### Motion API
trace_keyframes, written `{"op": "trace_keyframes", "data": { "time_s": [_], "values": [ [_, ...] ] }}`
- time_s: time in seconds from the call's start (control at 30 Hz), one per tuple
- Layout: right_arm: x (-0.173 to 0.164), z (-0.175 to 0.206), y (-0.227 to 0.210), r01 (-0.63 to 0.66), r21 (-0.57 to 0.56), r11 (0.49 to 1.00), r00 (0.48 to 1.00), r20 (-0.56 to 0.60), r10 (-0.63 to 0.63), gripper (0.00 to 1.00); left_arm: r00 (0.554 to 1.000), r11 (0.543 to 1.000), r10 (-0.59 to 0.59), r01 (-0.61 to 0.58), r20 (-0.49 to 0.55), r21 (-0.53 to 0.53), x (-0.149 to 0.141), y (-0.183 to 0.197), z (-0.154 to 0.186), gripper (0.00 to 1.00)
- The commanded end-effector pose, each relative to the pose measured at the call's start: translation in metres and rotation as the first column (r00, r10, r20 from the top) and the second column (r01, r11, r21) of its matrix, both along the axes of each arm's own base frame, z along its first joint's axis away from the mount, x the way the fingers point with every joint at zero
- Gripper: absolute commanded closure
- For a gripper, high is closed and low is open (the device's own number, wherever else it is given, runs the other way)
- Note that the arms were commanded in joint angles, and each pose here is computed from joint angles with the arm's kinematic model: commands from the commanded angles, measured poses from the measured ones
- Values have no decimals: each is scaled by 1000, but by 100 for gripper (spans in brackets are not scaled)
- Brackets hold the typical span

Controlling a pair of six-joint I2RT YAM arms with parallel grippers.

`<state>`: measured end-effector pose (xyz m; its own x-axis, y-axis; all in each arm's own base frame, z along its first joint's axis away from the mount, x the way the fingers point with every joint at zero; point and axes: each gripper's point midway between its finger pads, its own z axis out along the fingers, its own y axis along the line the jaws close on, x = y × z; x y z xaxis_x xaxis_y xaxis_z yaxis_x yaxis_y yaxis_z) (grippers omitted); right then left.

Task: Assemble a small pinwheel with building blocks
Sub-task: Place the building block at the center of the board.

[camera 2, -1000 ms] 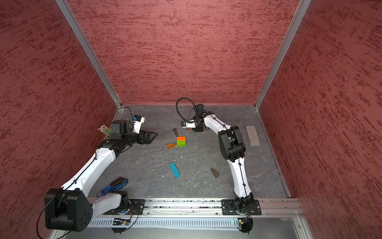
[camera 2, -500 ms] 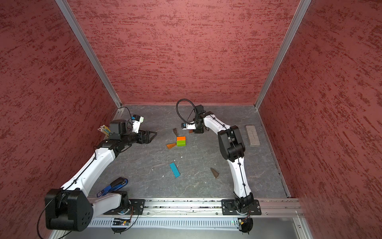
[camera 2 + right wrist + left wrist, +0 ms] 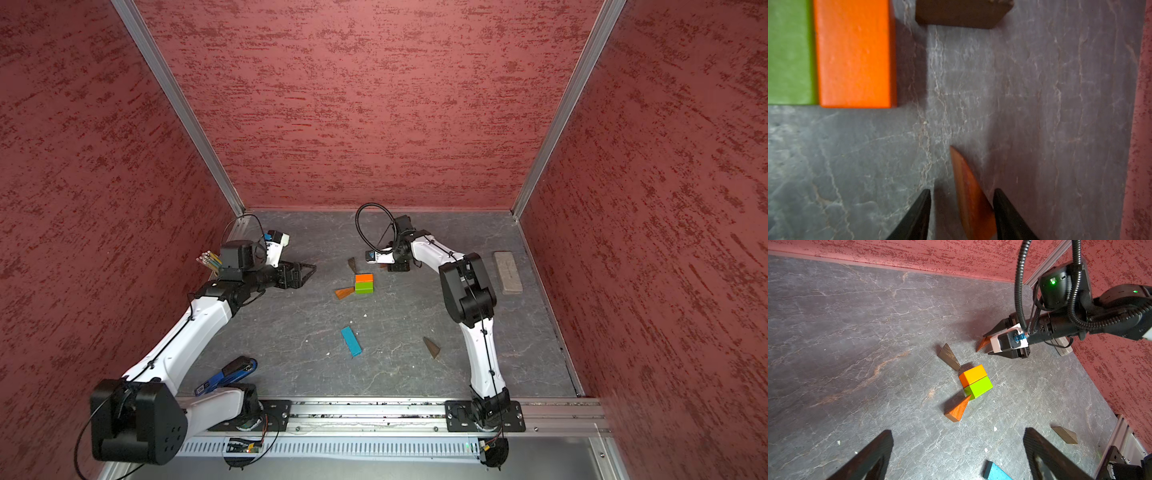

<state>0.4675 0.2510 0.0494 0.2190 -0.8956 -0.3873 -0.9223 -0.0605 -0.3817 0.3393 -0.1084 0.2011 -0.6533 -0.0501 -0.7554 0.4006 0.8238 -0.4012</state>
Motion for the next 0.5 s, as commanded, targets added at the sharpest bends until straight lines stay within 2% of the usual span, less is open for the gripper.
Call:
{"op": "trace_keyframes", "data": {
  "time_s": [0.0,0.1,0.2,0.3,0.33,0.4,0.47],
  "values": [
    [-3,79,24,-201,168,965,960,232,159,48,999,1000,-3,4,41,-15,2,0,12,0],
    [-5,116,21,-84,336,938,964,267,-9,44,999,1000,-14,15,49,-18,1,-1,12,0],
    [-1,146,11,66,501,863,951,229,-206,41,999,999,-28,29,47,-21,0,-4,9,0],
    [10,164,-2,187,602,776,905,202,-374,38,998,999,-33,34,47,-25,1,-5,9,0],
    [17,171,-9,247,640,728,876,174,-450,36,998,999,-35,36,46,-27,1,-6,9,0],
    [36,185,-30,427,715,554,770,34,-637,29,998,999,-36,37,46,-26,2,-6,10,0],
    [51,178,-47,561,698,445,672,-71,-737,28,998,999,-34,35,43,-22,2,-5,9,0]
  ]
}}
